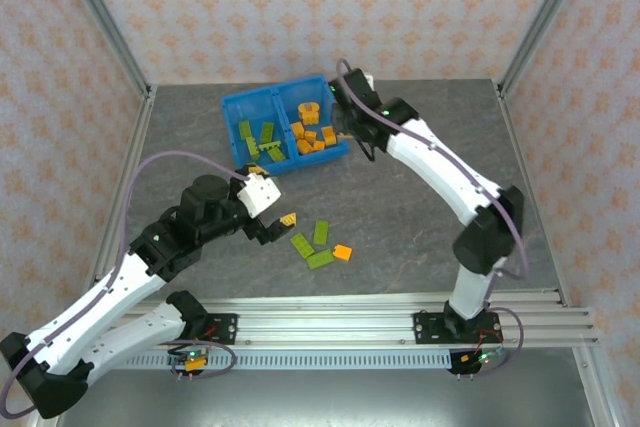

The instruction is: Sort the legos into containers by color

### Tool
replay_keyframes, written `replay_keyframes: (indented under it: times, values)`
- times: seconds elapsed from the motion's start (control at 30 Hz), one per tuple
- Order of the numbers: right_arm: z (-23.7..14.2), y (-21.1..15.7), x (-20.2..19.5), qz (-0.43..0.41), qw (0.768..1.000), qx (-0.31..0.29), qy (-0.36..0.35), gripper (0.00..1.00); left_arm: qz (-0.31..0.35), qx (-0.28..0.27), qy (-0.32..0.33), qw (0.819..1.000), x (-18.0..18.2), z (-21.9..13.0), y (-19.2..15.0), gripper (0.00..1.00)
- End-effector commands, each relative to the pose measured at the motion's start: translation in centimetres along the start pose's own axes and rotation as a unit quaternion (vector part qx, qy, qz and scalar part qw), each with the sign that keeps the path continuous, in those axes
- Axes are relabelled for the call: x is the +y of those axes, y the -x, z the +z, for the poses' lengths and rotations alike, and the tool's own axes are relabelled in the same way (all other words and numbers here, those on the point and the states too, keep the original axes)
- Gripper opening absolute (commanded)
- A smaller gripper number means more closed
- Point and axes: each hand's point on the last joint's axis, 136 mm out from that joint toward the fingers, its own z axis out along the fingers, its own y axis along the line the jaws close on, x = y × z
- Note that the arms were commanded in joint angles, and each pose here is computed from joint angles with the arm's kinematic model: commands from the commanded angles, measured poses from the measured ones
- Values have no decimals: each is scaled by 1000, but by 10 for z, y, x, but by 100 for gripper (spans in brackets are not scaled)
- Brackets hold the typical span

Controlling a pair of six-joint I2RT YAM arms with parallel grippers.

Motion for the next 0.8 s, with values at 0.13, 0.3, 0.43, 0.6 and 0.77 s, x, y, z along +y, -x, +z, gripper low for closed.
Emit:
replay_keyframes:
  times: [0.13, 0.3, 0.43, 0.6, 0.77]
  values:
    - [81, 30, 28, -4, 999, -37, -17, 26, -123, 43, 48, 990, 12, -3, -19, 100]
    - [135, 24, 50, -7, 1000, -29, -8, 26, -247, 52, 150, 956, 42, -10, -33, 100]
    - [164, 14, 62, 0, 1000, -16, 3, 28, -269, 88, 179, 942, 47, -12, -49, 100]
    - [165, 12, 67, 12, 1000, -6, 15, 41, -307, 134, 218, 917, 52, -10, -73, 100]
    - [137, 31, 70, 5, 999, -19, 32, 44, -381, 140, 257, 877, 56, -2, -91, 100]
